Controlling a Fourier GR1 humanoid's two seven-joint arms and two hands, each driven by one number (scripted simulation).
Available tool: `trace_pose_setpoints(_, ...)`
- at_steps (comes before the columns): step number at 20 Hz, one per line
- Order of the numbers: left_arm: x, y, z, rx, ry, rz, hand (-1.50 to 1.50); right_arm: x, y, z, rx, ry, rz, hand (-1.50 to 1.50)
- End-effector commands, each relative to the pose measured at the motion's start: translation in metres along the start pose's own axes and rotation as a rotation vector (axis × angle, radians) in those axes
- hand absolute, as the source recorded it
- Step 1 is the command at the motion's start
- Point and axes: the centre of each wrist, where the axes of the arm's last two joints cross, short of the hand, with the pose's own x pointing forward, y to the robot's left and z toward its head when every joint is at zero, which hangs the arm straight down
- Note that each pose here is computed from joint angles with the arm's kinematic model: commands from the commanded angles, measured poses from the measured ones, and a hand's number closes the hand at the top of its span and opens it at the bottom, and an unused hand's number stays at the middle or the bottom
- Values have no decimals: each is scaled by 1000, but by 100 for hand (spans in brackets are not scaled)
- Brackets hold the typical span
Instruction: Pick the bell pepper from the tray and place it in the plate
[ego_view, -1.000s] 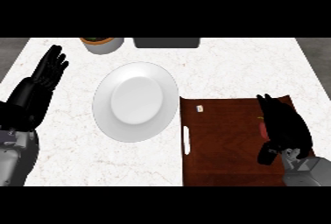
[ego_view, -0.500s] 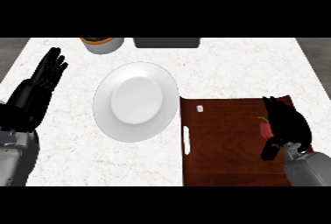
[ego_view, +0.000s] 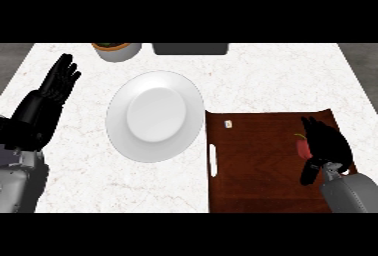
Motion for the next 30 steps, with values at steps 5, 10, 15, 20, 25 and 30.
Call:
trace_pose_setpoints(5,14,9,-7,10,-11,-6,0,-2,22,-9,-141,-97,-42,150)
trace_pose_setpoints(10,1,-13,-17,1,-10,6,0,2,-1,-36,-322,-98,26,150)
trace_pose_setpoints(15,-1,15,9,50,5,-25,0,1,80,45,-150,174,-172,150)
trace_pose_setpoints(20,6,29,5,43,2,-26,0,3,64,111,-284,238,-229,150)
trace_pose_setpoints(25,-5,2,-1,22,15,-15,0,36,47,172,-374,111,-348,150)
trace_pose_setpoints(30,-5,9,-4,21,5,-14,0,68,13,211,-509,-100,-427,150)
